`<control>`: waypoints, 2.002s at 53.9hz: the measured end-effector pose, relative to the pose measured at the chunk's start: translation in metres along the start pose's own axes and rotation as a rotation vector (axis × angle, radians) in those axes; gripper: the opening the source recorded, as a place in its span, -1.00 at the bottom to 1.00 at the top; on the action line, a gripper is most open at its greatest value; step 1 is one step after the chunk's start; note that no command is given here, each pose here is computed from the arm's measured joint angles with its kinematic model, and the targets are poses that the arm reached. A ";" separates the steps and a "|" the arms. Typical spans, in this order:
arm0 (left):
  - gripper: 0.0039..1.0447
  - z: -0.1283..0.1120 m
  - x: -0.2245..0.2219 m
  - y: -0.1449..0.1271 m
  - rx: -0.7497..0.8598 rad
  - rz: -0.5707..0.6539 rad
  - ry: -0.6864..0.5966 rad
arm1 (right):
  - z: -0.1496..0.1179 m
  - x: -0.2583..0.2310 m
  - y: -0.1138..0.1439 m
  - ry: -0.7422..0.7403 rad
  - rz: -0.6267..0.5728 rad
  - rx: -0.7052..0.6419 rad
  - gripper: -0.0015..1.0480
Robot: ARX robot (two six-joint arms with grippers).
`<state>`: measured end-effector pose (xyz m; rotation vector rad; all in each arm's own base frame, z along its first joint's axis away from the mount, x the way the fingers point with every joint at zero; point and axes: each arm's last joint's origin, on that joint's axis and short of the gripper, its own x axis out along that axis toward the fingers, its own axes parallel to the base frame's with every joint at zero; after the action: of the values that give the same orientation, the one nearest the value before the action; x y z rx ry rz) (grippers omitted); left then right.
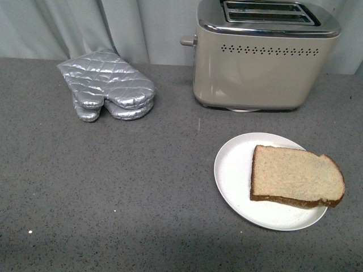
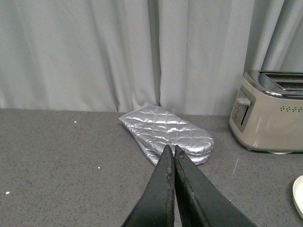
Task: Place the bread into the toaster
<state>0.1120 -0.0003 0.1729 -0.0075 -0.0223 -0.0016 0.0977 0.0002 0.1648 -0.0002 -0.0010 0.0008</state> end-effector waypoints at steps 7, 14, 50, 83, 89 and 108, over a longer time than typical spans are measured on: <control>-0.94 0.000 -0.002 0.000 0.000 0.000 0.001 | 0.000 0.000 0.000 0.000 0.000 0.000 0.81; -0.94 0.000 -0.004 0.000 0.000 0.000 0.001 | 0.000 0.000 0.000 0.000 0.000 0.000 0.81; 0.68 -0.003 -0.015 0.000 0.000 -0.001 0.006 | 0.003 0.053 -0.007 0.325 -0.029 -0.022 0.81; 0.88 -0.003 -0.015 0.000 0.002 -0.001 0.006 | -0.064 0.186 -0.018 1.034 0.116 0.276 0.81; 0.88 -0.003 -0.015 0.000 0.002 -0.001 0.006 | -0.075 0.196 -0.014 1.082 0.116 0.286 0.81; 0.88 -0.003 -0.015 0.000 0.002 -0.001 0.006 | -0.099 0.212 0.000 1.156 0.103 0.337 0.81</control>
<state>0.0968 -0.0002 0.1696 -0.0052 -0.0162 -0.0023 0.3093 -0.0001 0.0659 0.3366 1.1551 0.1042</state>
